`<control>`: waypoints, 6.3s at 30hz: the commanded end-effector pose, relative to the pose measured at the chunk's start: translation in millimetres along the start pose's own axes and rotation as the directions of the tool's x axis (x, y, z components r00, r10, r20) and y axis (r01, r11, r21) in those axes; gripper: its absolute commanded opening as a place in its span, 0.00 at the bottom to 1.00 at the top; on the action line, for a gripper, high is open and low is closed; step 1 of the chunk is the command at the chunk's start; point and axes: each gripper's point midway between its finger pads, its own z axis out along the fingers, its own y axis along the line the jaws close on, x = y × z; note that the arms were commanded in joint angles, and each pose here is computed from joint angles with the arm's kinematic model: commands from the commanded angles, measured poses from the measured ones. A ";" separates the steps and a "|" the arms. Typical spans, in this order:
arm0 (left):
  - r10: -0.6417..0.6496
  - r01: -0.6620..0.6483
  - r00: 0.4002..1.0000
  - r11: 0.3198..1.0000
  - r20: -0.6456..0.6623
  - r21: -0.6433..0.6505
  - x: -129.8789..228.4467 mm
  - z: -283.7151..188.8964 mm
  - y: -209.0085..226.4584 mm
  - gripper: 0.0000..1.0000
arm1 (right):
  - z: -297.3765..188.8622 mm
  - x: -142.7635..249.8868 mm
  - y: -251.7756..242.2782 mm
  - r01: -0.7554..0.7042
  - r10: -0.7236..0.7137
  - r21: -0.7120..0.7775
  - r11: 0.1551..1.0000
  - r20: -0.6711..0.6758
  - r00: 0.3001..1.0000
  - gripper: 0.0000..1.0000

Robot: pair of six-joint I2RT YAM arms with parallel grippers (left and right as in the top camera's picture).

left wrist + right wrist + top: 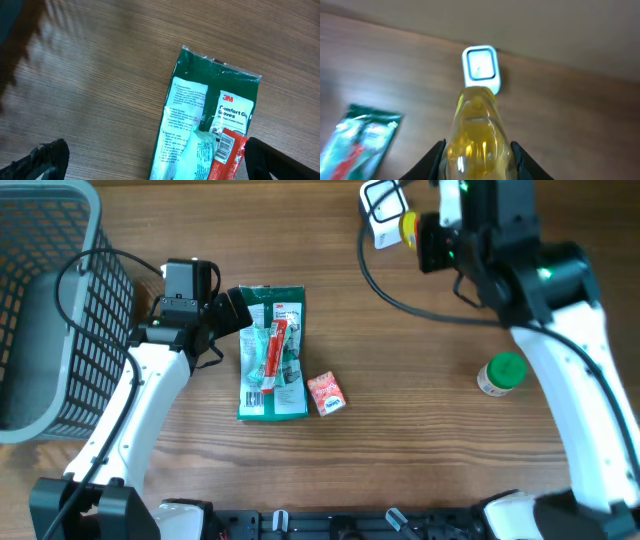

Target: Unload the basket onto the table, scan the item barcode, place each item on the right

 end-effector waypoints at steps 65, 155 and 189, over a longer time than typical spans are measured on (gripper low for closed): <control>0.005 -0.005 1.000 1.000 0.020 0.002 -6.2 -4.2 -0.6 1.00 | 74.4 103.8 -68.0 -0.162 0.220 0.185 0.969 -0.356 0.908 0.33; 0.001 -0.002 0.999 1.000 0.048 0.015 -13.1 -4.4 -4.0 1.00 | 64.6 314.0 197.7 -0.445 0.178 -0.203 0.872 -0.716 0.675 0.36; 0.263 -0.162 0.900 0.942 -0.347 0.294 137.6 -26.1 -103.7 0.04 | 61.1 312.5 210.5 -0.485 0.160 -0.262 0.834 -0.727 0.668 0.35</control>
